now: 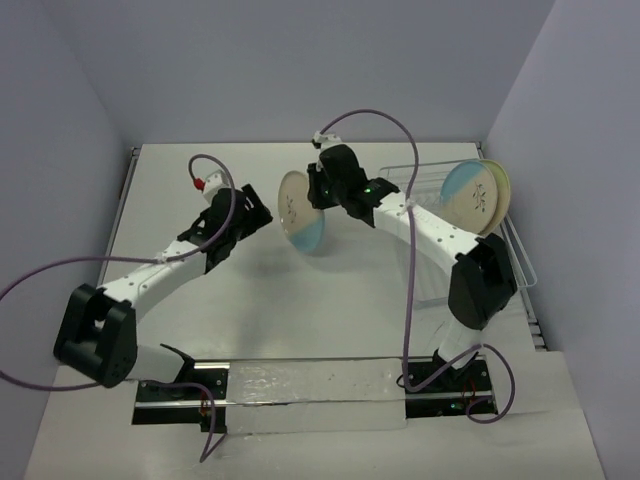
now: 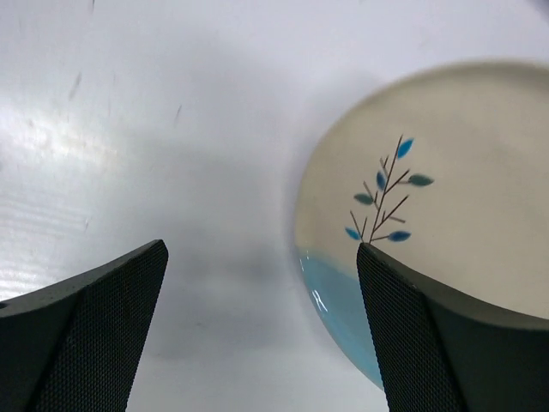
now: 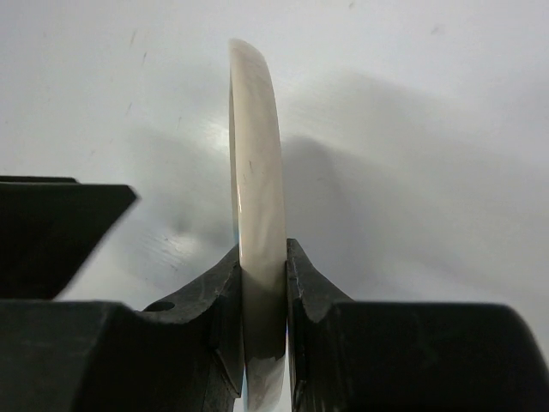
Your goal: Load the plates into the dish rack
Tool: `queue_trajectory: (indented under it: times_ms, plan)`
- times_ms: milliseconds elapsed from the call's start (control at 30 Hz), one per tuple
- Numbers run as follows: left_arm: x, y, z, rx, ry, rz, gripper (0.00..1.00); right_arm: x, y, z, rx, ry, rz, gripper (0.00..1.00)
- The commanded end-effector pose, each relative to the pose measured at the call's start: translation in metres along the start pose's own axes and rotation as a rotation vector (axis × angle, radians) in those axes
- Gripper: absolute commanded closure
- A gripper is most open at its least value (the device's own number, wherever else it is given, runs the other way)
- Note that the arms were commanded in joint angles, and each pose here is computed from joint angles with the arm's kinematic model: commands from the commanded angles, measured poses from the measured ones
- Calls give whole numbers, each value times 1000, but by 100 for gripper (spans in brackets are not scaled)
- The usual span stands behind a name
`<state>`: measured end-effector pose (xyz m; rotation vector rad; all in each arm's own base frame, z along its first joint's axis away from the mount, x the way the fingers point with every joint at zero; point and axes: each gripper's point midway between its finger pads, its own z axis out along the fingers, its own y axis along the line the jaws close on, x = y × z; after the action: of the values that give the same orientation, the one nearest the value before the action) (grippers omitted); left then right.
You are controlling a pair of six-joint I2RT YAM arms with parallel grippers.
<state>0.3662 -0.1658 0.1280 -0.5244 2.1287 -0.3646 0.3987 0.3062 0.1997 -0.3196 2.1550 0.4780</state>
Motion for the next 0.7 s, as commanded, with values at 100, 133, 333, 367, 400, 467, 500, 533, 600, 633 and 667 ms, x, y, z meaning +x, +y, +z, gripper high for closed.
queue_trajectory:
  times_ms: [100,133,333,367,400,467,500,533,600,633,667]
  plan:
    - [-75,-4,-25,9,-210,-67,1,-185,-38,-144,47,-528,-27,100]
    - [-76,1,-23,4,-206,-73,1,-191,-47,-155,65,-546,-30,100]
    - [-80,34,-13,-94,-205,-88,1,-207,-141,-222,388,-593,-116,100]
    - [-82,39,-13,-115,-212,-87,1,-205,-151,-231,426,-590,-126,100]
    - [-83,44,-13,-138,-217,-85,1,-202,-168,-244,484,-584,-137,100]
    - [-85,51,-12,-163,-224,-85,1,-196,-191,-260,566,-574,-146,100]
    - [-87,52,-13,-170,-229,-86,1,-192,-200,-265,601,-561,-159,100]
    - [-88,54,-13,-178,-232,-86,1,-188,-213,-272,657,-541,-176,100]
    - [-90,56,-14,-185,-233,-86,1,-180,-227,-274,702,-501,-200,100]
    - [-90,57,-14,-188,-234,-86,1,-175,-234,-274,721,-474,-215,100]
    - [-90,57,-14,-190,-233,-85,1,-171,-237,-270,725,-455,-223,100]
